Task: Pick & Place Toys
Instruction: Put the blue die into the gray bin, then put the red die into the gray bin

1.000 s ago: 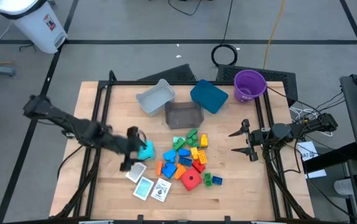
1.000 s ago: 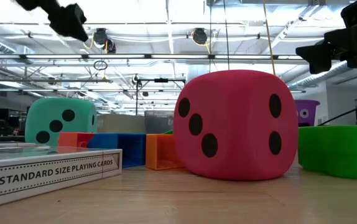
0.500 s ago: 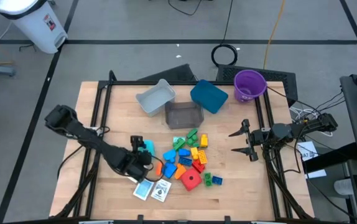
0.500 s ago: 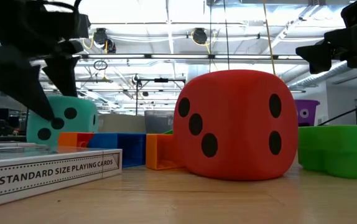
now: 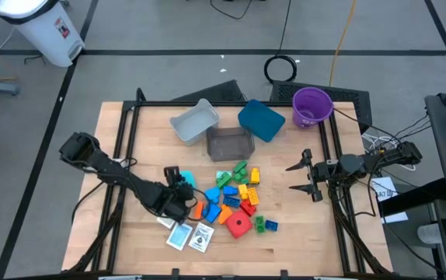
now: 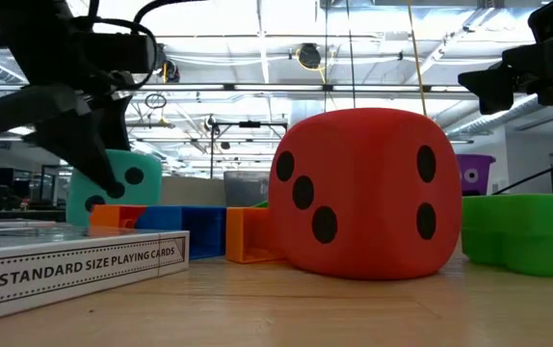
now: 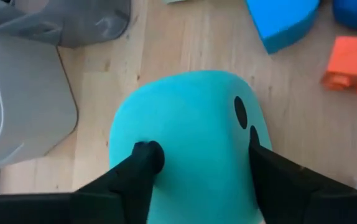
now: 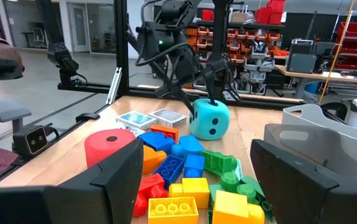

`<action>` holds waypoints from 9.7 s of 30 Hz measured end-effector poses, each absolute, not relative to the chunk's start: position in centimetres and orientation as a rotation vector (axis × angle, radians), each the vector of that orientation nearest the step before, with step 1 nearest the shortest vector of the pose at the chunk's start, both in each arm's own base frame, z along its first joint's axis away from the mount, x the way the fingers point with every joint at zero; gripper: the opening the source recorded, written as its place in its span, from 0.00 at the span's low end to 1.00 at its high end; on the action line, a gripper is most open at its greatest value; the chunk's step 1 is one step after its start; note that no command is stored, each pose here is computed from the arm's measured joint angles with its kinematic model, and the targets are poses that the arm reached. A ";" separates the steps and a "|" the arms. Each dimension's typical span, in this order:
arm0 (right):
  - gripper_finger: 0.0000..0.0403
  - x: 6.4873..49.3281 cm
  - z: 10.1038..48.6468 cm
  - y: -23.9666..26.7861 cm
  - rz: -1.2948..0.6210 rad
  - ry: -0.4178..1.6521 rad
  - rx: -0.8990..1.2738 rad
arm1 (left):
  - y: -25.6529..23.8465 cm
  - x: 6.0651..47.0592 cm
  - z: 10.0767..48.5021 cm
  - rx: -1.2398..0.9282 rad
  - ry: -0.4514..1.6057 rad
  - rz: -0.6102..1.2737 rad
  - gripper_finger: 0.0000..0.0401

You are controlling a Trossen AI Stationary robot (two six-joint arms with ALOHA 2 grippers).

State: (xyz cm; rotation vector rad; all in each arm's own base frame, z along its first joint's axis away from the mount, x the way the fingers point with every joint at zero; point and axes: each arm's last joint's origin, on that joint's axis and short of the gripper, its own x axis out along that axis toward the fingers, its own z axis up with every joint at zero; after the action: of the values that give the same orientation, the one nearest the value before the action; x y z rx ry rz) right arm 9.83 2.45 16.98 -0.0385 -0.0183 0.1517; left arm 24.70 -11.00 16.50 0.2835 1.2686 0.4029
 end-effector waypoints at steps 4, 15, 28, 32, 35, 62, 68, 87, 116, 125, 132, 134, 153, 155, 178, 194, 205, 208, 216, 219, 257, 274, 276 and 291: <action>0.66 9.8 17.0 2.4 0.152 -0.019 -0.038 | -10.6 24.9 16.5 0.233 1.292 0.402 0.53; 0.66 9.8 17.0 2.4 0.151 -0.019 -0.039 | -10.1 24.8 20.1 0.273 1.313 0.452 0.50; 0.66 9.8 17.0 2.4 0.152 -0.019 -0.038 | -6.6 25.8 30.5 0.475 1.010 0.712 0.42; 0.66 9.8 17.0 2.4 0.152 -0.019 -0.038 | -3.3 25.7 32.0 0.461 0.985 0.826 0.41; 0.66 9.8 17.0 2.5 0.152 -0.019 -0.038 | -0.6 25.6 32.4 0.440 1.014 0.913 0.40; 0.66 9.8 17.0 2.4 0.152 -0.019 -0.038 | 9.5 24.6 23.0 0.211 1.006 0.951 0.33; 0.66 9.8 17.0 2.5 0.152 -0.019 -0.038 | 9.1 25.1 23.2 0.196 0.971 0.894 0.33; 0.66 9.8 17.0 2.4 0.151 -0.019 -0.038 | 8.5 24.1 19.6 0.152 1.054 0.795 0.38; 0.66 9.8 17.0 2.5 0.152 -0.019 -0.038 | 7.6 23.0 25.1 -0.013 0.888 0.674 0.74; 0.66 9.8 17.0 2.4 0.152 -0.019 -0.038 | 3.8 18.1 26.1 -0.187 0.423 0.410 0.74; 0.66 9.8 17.0 2.5 0.152 -0.019 -0.038 | 1.4 15.8 24.0 -0.218 0.135 0.222 0.74; 0.66 9.8 17.0 2.4 0.150 -0.021 -0.036 | 1.1 15.4 23.5 -0.220 0.106 0.191 0.74; 0.66 8.0 22.7 2.2 0.320 -0.604 0.394 | 0.6 15.6 22.5 -0.246 0.157 0.170 0.74; 0.66 7.9 22.9 2.2 0.322 -0.627 0.396 | 0.6 15.7 22.4 -0.245 0.168 0.171 0.74; 0.65 13.3 20.6 4.6 0.243 -0.308 0.426 | 0.9 16.4 21.8 -0.218 0.196 0.244 0.74; 0.71 31.5 24.8 18.0 0.060 0.317 -0.265 | 1.1 16.4 21.8 -0.245 0.183 0.330 0.74; 0.87 32.7 24.6 24.3 -0.024 0.643 -0.515 | 1.1 17.2 20.3 -0.312 0.267 0.359 0.74; 0.87 32.7 23.8 25.0 -0.005 0.658 -0.485 | 1.1 17.7 19.7 -0.321 0.305 0.360 0.74; 0.87 32.1 21.0 25.4 0.030 0.800 -0.568 | 1.1 18.6 18.4 -0.365 0.365 0.380 0.74; 0.87 32.3 20.0 25.6 0.040 0.829 -0.568 | 1.1 18.7 18.3 -0.391 0.358 0.385 0.74; 0.31 31.9 21.6 23.8 -0.027 0.637 -0.552 | 1.0 18.7 18.6 -0.478 0.331 0.371 0.74; 0.31 31.8 27.1 23.3 -0.033 0.403 -0.412 | -3.8 19.2 22.1 -0.117 0.055 -0.262 0.74; 0.31 32.0 27.3 23.1 -0.039 0.387 -0.410 | -5.2 19.0 22.1 -0.013 0.023 -0.333 0.74; 0.31 33.8 29.3 21.8 -0.085 0.220 -0.389 | -11.8 20.6 22.5 0.050 -0.066 -0.348 0.74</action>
State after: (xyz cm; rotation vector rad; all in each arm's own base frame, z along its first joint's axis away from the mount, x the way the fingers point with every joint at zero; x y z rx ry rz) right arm 33.83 21.77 29.30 -0.3885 0.2200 -0.0854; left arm 20.62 -11.80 22.50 0.0498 -0.0663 -0.3480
